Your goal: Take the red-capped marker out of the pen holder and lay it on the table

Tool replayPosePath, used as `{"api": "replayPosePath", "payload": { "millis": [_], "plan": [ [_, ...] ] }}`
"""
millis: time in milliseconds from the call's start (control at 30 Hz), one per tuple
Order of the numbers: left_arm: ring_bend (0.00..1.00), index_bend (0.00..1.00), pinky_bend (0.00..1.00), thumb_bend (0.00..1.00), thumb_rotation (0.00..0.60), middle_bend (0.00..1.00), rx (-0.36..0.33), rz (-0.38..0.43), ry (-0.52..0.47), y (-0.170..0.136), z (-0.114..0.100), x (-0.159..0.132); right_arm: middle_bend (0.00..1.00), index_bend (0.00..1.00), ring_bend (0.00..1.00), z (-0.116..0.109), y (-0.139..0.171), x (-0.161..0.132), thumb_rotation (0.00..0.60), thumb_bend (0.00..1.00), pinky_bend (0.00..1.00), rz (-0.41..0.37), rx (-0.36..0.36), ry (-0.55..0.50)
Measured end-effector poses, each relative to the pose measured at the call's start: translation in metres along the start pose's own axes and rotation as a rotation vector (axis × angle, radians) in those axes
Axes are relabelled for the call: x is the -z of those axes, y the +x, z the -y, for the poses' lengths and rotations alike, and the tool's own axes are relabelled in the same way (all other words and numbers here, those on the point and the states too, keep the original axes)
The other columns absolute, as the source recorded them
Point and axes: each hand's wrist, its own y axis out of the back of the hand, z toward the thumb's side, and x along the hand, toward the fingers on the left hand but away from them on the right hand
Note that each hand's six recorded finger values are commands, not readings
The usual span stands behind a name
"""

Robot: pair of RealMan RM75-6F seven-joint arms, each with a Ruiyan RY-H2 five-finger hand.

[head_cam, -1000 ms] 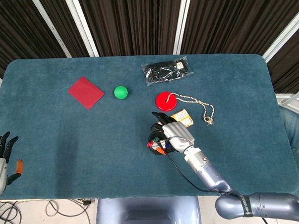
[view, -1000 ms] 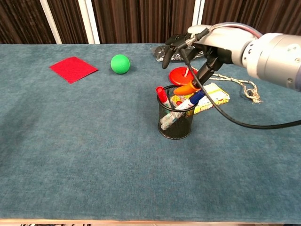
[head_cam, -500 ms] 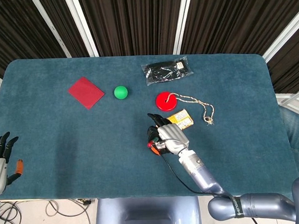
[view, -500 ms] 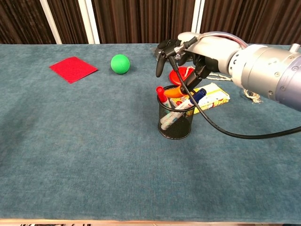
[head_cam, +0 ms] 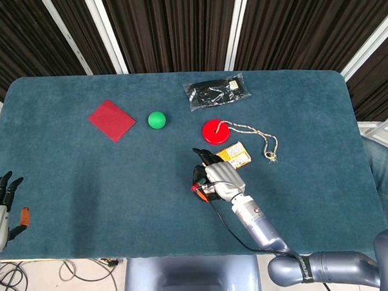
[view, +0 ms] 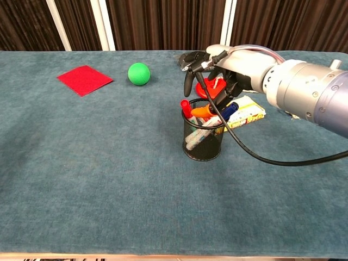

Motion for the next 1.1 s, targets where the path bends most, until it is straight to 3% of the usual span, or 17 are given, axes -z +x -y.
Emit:
{"api": "replayPosePath", "payload": {
  "millis": [1100],
  "plan": [
    [0.0, 0.13, 0.0, 0.48, 0.6, 0.0, 0.005, -0.006, 0.0, 0.0, 0.001, 0.001, 0.0, 0.49, 0.0, 0.011, -0.008, 0.003, 0.6, 0.4, 0.17, 0.023, -0.021, -0.018]
  ]
}}
